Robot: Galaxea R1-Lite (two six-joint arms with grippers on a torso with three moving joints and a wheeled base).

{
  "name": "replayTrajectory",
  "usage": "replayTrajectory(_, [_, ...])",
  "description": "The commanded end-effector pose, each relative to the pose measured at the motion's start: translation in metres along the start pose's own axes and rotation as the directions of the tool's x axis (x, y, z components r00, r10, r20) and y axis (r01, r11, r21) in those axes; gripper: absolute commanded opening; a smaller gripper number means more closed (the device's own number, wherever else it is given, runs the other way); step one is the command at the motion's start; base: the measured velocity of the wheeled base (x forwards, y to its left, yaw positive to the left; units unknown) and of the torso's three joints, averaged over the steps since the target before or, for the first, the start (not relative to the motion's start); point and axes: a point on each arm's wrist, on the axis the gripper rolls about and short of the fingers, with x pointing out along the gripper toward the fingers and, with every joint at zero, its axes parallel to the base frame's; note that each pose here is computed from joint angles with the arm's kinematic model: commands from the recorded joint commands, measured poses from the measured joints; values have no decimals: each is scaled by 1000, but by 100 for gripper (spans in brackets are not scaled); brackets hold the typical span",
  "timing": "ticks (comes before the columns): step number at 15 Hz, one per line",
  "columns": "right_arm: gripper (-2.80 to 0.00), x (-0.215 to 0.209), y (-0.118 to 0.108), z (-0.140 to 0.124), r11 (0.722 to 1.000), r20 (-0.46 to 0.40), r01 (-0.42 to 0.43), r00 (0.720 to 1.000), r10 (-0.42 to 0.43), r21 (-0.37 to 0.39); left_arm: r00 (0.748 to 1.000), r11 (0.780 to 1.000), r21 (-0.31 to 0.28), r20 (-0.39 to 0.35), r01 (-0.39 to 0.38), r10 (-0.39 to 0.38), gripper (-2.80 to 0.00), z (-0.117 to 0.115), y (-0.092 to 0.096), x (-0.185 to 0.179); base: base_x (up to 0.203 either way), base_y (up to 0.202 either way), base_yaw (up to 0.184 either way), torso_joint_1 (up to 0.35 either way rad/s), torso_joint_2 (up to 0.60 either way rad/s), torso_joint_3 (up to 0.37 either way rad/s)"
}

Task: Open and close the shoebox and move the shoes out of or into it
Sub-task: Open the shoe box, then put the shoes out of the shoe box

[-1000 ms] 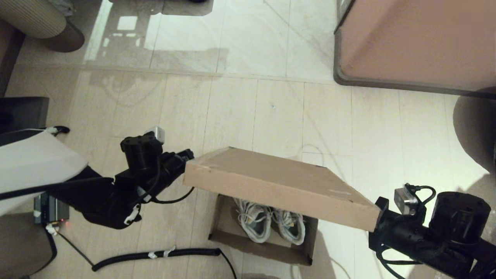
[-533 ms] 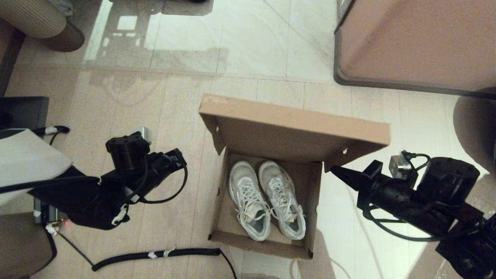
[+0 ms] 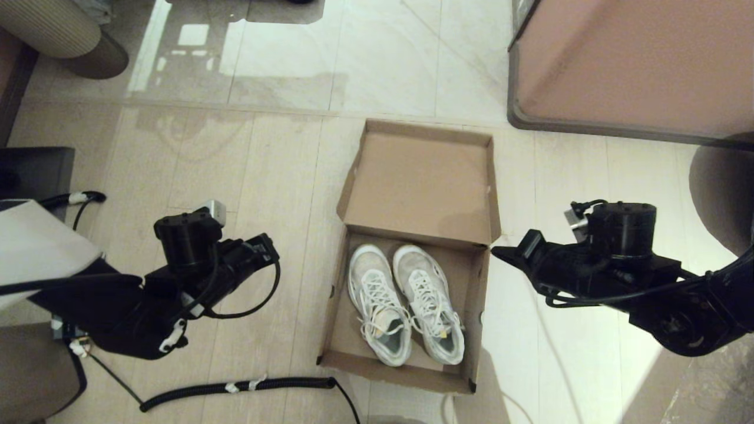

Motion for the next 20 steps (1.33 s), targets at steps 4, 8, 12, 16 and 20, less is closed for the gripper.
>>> replayTrajectory(4, [-280, 8, 7, -65, 872, -242, 205, 909, -338, -445, 998, 998, -11, -13, -61, 61, -280, -1, 21, -26, 0, 0, 0, 0, 0, 0])
replayTrajectory(8, [-280, 44, 11, -102, 712, -150, 271, 871, -468, -647, 991, 992, -27, 41, -124, 125, -280, 14, 43, -51, 0, 0, 0, 0, 0, 0])
replayTrajectory(12, [0, 70, 29, -128, 687, -122, 254, 886, -448, -680, 979, 982, -49, 83, -183, 187, -280, 27, 60, -85, 0, 0, 0, 0, 0, 0])
replayTrajectory(16, [0, 73, 42, -150, 625, -71, 278, 878, -473, -729, 973, 975, -60, 76, -215, 220, -280, 23, 67, -109, 0, 0, 0, 0, 0, 0])
replayTrajectory(20, [0, 75, 37, -159, 596, -69, 299, 854, -515, -745, 972, 975, -54, 82, -215, 219, -280, 23, 66, -113, 0, 0, 0, 0, 0, 0])
